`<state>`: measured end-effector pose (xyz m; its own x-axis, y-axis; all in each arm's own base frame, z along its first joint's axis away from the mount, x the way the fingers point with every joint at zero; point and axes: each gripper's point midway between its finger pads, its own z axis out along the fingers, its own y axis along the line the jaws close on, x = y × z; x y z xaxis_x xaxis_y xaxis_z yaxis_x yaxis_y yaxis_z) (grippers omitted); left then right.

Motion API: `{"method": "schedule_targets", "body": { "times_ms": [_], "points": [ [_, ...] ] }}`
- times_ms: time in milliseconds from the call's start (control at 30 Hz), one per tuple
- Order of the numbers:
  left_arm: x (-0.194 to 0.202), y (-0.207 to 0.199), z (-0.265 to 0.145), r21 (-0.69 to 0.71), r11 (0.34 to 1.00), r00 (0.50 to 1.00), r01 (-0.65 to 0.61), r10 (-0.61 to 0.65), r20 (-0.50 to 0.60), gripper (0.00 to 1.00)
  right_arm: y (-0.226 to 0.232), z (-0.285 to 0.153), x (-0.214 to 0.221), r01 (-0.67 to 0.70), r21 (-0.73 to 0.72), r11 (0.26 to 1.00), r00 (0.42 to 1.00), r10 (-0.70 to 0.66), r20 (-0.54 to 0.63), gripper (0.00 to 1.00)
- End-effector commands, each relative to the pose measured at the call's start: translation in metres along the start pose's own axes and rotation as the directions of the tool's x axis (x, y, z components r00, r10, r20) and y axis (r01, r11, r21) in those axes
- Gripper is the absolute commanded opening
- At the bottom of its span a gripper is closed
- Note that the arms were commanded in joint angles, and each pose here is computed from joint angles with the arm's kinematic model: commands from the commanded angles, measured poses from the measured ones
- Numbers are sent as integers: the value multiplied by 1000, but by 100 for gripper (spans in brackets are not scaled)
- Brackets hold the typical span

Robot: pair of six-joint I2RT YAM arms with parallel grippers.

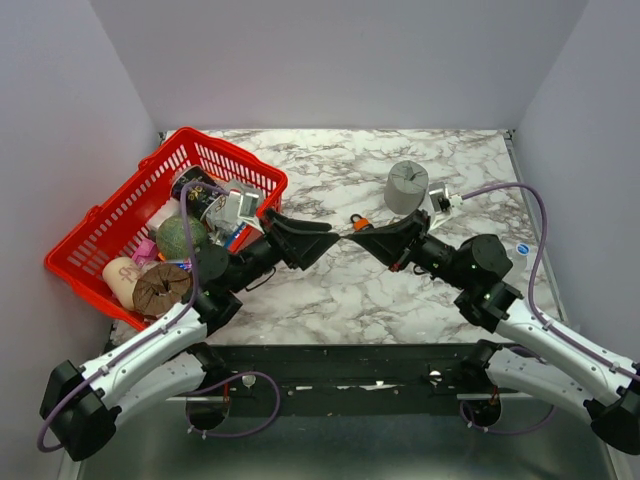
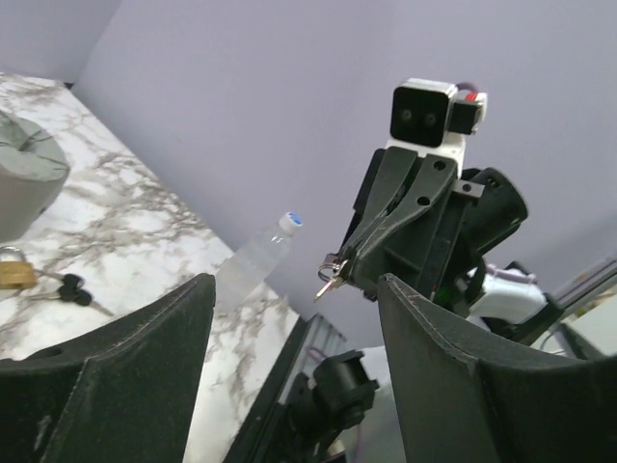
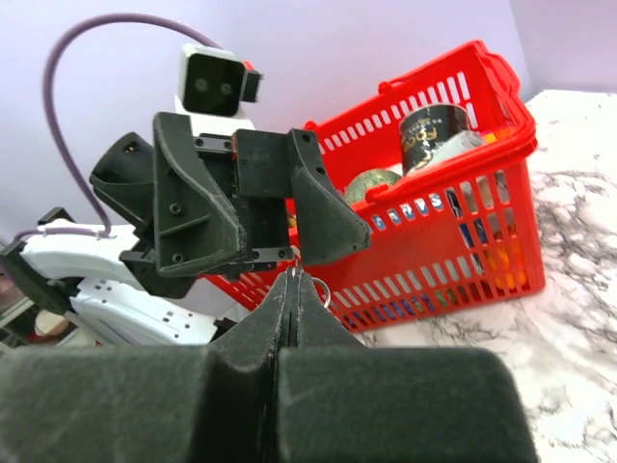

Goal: Unlock with the key

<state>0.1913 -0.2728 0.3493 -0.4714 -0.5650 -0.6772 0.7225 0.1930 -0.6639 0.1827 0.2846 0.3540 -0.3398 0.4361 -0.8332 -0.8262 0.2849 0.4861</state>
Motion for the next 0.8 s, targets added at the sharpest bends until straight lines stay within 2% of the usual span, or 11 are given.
{"method": "schedule_targets", "body": {
  "times_ms": [0,133,433,767],
  "points": [
    [-6,-17,12,65,995,996,75,-78,47,72,12,2,-10,-16,-59,998,999,19,47,1],
    [-5,-24,15,102,990,993,94,-101,65,64,10,-1,-14,-38,-50,998,995,42,93,1],
    [-7,-31,13,139,984,986,113,-128,103,47,4,-3,-13,-70,-29,997,991,73,110,1],
    [0,-34,17,142,982,987,127,-139,77,46,1,-8,-16,-79,-13,997,987,80,139,1]
  ]
}}
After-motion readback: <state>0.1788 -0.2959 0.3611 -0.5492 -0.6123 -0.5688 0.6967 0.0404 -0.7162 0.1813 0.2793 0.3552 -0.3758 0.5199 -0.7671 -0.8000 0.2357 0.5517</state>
